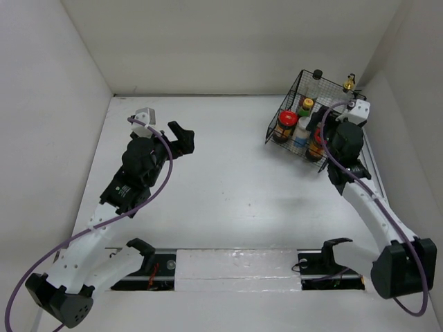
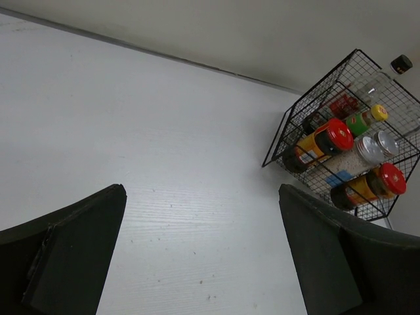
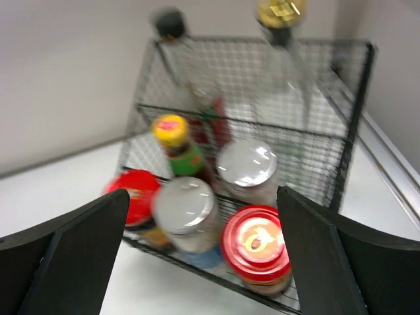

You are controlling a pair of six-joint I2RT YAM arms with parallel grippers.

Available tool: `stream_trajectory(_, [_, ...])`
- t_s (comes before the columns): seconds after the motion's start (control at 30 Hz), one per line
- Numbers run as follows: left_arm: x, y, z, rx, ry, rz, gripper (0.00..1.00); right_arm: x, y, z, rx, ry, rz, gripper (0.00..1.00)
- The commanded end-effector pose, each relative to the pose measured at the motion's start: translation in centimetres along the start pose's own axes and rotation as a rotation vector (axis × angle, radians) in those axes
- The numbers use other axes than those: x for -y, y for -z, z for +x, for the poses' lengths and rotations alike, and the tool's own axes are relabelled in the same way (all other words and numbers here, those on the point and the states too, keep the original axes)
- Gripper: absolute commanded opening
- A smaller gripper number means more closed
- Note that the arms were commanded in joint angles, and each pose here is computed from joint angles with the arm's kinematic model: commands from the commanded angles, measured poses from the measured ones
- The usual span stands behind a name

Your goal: Organize the condiment bottles

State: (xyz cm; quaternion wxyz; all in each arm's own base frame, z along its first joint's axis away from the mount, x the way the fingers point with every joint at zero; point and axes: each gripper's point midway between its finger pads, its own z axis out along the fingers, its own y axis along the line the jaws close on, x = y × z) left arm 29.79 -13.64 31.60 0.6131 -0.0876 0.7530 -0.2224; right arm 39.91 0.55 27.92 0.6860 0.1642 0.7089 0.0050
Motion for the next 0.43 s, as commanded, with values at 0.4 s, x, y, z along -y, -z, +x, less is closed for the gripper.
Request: stream_trajectory(0.4, [1.5,2.4,-4.4,0.153,0.007,0.087,0.99,-14.9,9.9,-4.1,0.042,-0.002,-0.599,1.0])
